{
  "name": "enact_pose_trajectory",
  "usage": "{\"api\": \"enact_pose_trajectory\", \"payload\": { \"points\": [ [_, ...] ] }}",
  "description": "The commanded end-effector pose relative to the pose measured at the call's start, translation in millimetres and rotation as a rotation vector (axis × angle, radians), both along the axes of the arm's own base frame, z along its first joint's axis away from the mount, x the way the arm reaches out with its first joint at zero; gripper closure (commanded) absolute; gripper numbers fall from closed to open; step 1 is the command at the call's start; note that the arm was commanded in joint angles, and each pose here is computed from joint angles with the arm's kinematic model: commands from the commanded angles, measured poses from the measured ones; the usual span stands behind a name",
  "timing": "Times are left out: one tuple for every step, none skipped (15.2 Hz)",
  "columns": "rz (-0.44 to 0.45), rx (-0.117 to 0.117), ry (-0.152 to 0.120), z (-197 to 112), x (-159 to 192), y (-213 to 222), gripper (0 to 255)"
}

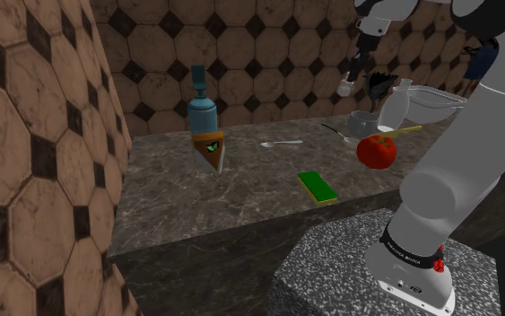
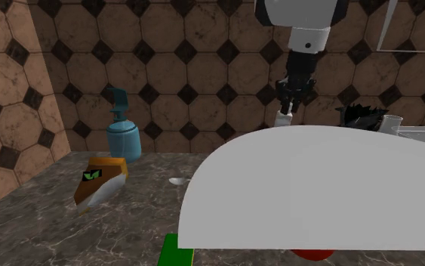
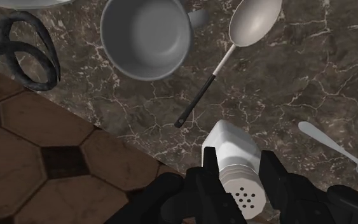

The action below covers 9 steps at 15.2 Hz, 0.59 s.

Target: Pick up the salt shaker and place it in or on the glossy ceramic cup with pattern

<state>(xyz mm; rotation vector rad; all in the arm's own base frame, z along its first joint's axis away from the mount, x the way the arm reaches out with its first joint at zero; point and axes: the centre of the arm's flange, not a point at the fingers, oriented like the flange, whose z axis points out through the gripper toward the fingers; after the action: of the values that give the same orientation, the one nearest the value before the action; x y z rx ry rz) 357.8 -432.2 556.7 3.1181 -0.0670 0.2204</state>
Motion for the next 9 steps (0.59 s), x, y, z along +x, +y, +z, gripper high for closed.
{"api": "enact_pose_trajectory", "payload": {
  "points": [
    [0.002, 0.0, 0.0, 1.5, -20.2, -19.4, 255],
    [0.002, 0.0, 0.0, 2.6, -29.4, -28.8, 255],
    [0.002, 0.0, 0.0, 3.7, -38.6, -38.1, 255],
    [0.002, 0.0, 0.0, 4.8, -47.9, -47.5, 255],
    [0.002, 0.0, 0.0, 5.9, -57.1, -56.9, 255],
    [0.002, 0.0, 0.0, 7.0, -66.3, -66.2, 255],
    [0.002, 0.0, 0.0, 8.1, -75.6, -75.6, 255],
    [0.002, 0.0, 0.0, 9.2, -84.8, -85.0, 255],
    [0.002, 0.0, 0.0, 9.8, -89.9, -90.2, 255]
  ]
}}
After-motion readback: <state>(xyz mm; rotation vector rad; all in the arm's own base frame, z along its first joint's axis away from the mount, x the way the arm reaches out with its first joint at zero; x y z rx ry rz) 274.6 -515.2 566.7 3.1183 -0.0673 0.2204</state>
